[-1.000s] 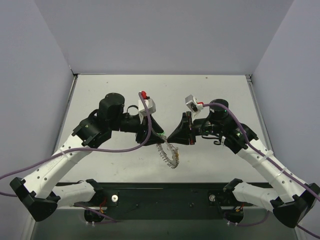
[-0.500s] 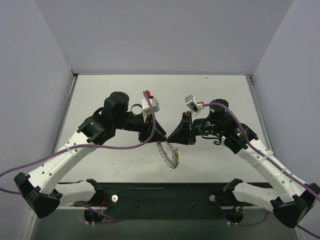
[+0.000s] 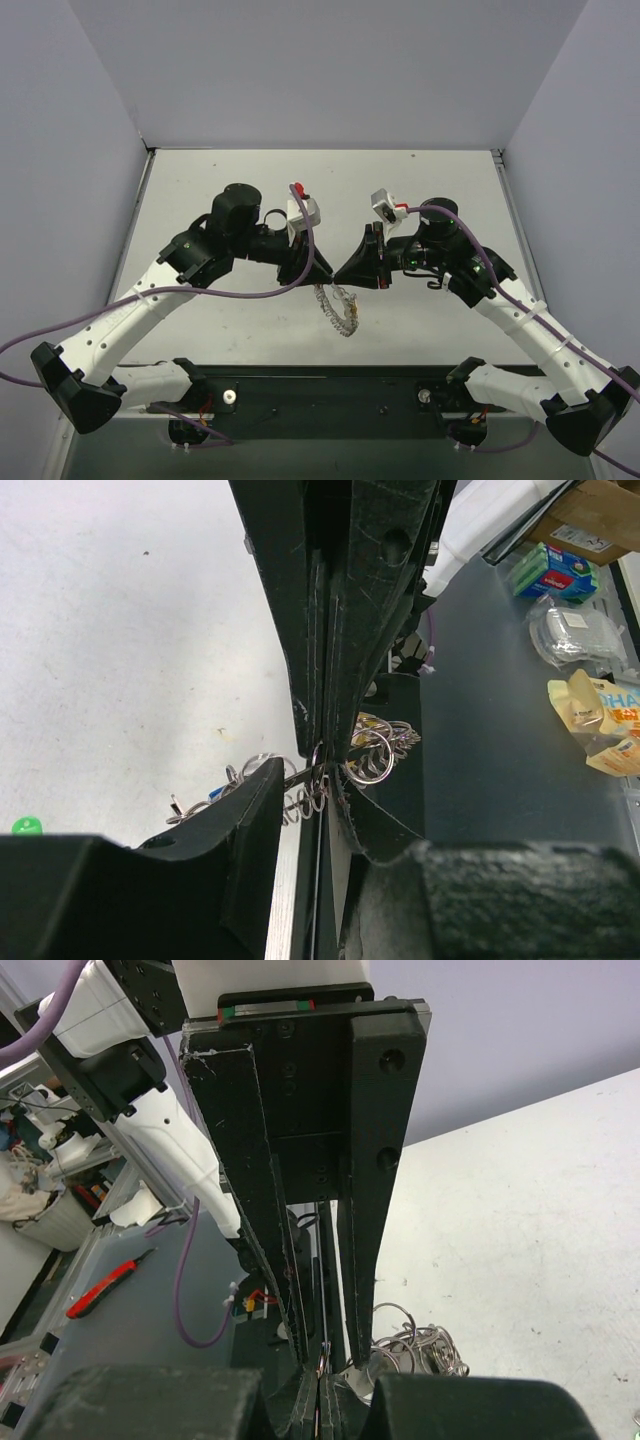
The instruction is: Put the keys on the keyring
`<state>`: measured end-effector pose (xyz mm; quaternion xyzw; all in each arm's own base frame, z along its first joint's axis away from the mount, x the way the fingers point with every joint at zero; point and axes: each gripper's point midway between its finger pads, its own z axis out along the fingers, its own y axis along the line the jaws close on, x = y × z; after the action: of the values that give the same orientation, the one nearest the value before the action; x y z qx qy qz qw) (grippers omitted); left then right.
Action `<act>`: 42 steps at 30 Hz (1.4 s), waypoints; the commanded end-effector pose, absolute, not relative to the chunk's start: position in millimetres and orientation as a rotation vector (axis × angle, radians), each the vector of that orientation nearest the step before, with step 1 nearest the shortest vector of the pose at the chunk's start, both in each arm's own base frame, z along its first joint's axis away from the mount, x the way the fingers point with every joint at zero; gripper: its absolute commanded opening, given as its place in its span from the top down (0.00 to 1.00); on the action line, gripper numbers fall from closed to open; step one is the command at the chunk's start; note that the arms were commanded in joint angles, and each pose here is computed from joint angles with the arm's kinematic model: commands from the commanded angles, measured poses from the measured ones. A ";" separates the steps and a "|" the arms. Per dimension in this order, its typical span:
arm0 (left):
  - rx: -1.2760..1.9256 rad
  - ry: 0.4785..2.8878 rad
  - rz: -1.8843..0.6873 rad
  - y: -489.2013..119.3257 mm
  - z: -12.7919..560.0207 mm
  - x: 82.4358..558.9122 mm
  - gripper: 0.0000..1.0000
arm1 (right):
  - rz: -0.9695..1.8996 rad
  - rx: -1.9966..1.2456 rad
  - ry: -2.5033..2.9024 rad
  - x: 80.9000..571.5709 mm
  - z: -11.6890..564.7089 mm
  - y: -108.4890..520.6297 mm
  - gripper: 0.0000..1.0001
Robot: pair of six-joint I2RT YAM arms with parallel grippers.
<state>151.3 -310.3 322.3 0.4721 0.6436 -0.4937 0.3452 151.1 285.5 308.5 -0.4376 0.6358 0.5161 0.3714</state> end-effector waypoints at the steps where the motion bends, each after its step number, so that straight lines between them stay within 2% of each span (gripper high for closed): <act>1: 1.264 1.589 -1.324 -313.3 336.5 146.8 0.66 | 1.309 -1.150 1.436 148.7 347.9 286.7 1.00; 5: 1.276 1.577 -1.333 -315.1 338.6 144.1 0.70 | 1.305 -1.143 1.443 149.3 346.7 286.3 1.00; 6: 1.280 1.574 -1.334 -315.6 338.4 143.8 0.78 | 1.305 -1.145 1.443 149.3 346.3 286.7 1.00; 7: 1.279 1.571 -1.334 -315.5 339.1 143.7 0.82 | 1.301 -1.140 1.443 150.4 346.9 286.1 1.00; 9: 1.277 1.570 -1.337 -316.6 339.6 143.4 1.00 | 1.298 -1.138 1.445 151.2 346.0 286.6 1.00; 14: 1.248 1.566 -1.305 -315.5 339.1 146.7 1.00 | 1.239 -1.069 1.493 164.9 342.5 285.2 1.00; 17: 1.209 1.565 -1.259 -311.9 338.8 151.5 1.00 | 1.163 -0.990 1.529 178.7 341.6 280.8 0.83; 20: 1.166 1.564 -1.209 -307.2 338.7 157.2 1.00 | 1.085 -0.908 1.553 191.0 341.1 272.7 0.48; 21: 1.153 1.557 -1.195 -304.6 341.1 157.8 1.00 | 1.061 -0.883 1.559 195.0 341.3 270.0 0.27; 24: 1.108 1.564 -1.152 -300.6 340.3 164.9 1.00 | 0.981 -0.788 1.575 208.3 340.5 259.5 0.06; 28: 1.065 1.583 -1.114 -296.7 336.4 173.2 1.00 | 0.939 -0.704 1.595 217.6 339.9 250.3 0.01; 37: 0.941 1.658 -1.048 -278.2 327.3 199.1 1.00 | 0.915 -0.605 1.687 241.7 325.4 244.1 0.00; 42: 0.829 1.695 -0.978 -247.4 330.7 219.2 1.00 | 0.883 -0.564 1.784 259.9 302.8 246.4 0.00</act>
<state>204.7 -267.7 294.0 0.3709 0.7181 -0.4104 0.4223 241.7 244.9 304.3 -0.2573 0.7322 0.3764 0.5060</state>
